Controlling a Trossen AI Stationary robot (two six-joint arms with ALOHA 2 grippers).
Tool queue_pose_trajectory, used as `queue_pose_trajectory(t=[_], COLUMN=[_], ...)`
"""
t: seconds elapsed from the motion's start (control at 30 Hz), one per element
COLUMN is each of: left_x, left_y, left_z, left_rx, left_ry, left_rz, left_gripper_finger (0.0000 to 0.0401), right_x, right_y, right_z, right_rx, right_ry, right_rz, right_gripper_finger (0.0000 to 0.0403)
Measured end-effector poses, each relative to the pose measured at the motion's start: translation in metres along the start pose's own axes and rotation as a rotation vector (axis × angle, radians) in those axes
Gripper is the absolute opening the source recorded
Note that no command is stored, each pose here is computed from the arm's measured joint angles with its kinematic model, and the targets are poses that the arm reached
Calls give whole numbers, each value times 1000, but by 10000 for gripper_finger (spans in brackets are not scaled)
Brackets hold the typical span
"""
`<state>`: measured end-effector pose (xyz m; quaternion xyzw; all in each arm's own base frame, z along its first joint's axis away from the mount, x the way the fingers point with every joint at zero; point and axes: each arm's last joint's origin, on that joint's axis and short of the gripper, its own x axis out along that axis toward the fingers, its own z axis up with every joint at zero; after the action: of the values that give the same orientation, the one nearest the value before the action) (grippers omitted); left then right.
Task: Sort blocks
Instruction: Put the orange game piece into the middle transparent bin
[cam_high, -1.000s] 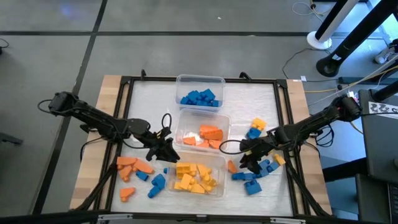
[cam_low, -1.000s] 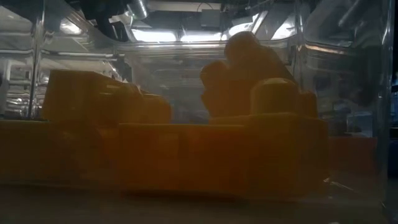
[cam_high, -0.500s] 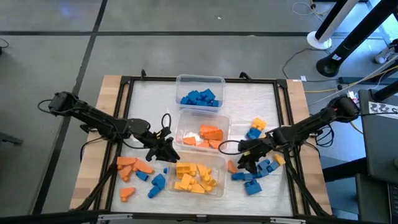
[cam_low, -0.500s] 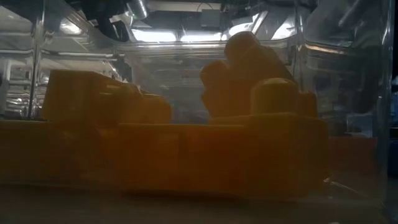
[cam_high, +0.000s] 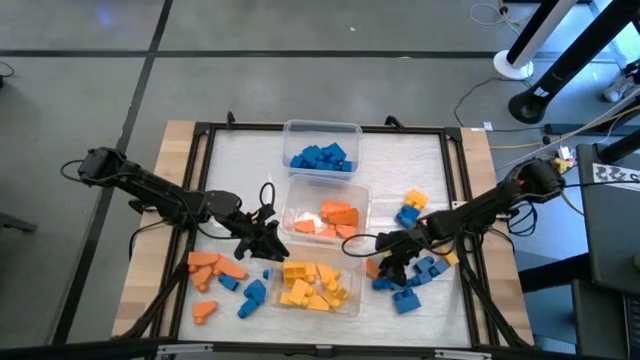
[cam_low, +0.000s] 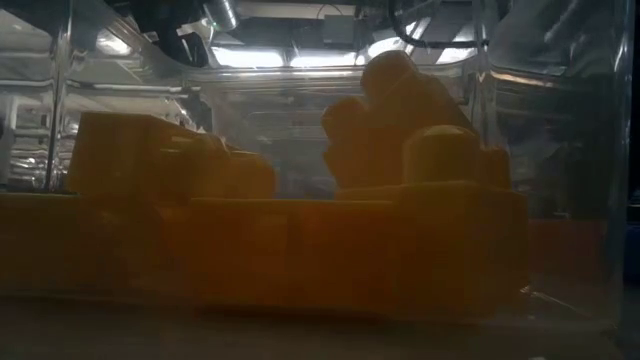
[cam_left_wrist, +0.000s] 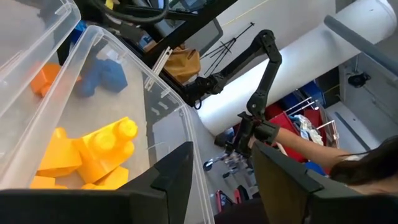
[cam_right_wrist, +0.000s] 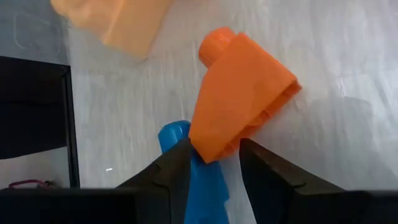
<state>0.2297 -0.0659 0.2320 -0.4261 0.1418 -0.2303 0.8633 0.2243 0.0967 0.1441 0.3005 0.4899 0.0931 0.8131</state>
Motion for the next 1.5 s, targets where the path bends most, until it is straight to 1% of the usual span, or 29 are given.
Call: queue_pose_trajectory(t=[0.13, 0.3, 0.53, 0.63, 0.73, 0.87, 0.97, 1.1, 1.23, 1.5], left_x=[0, 0, 0, 0, 0, 0, 0, 0, 0, -4], left_y=[0, 0, 0, 0, 0, 0, 0, 0, -1, -6], left_z=[0, 0, 0, 0, 0, 0, 0, 0, 0, 3], left_rx=[2, 0, -1, -1, -1, -1, -1, -1, 0, 9], left_ry=[0, 0, 0, 0, 0, 0, 0, -1, -2, -20], left_rz=[0, 0, -1, -1, -1, -1, -1, -1, -3, -27], left_gripper_finger=[155, 155, 155, 155, 155, 155, 155, 155, 155, 155], right_x=[7, 15, 27, 30, 31, 30, 30, 29, 26, 6], right_y=[-1, 0, -6, -6, -6, -4, -4, 1, 9, 30], right_z=[0, 4, 3, 5, 6, 10, 12, 14, 20, 28], right_rx=[0, -13, 18, 16, 10, -7, -25, -29, -49, -104], right_ry=[12, -17, -16, -40, -67, -137, -157, -148, -140, -123], right_rz=[10, 53, 14, 17, 9, -10, -8, 42, 97, 263], right_gripper_finger=[138, 138, 134, 111, 70, 17, 14, 20, 5, 2])
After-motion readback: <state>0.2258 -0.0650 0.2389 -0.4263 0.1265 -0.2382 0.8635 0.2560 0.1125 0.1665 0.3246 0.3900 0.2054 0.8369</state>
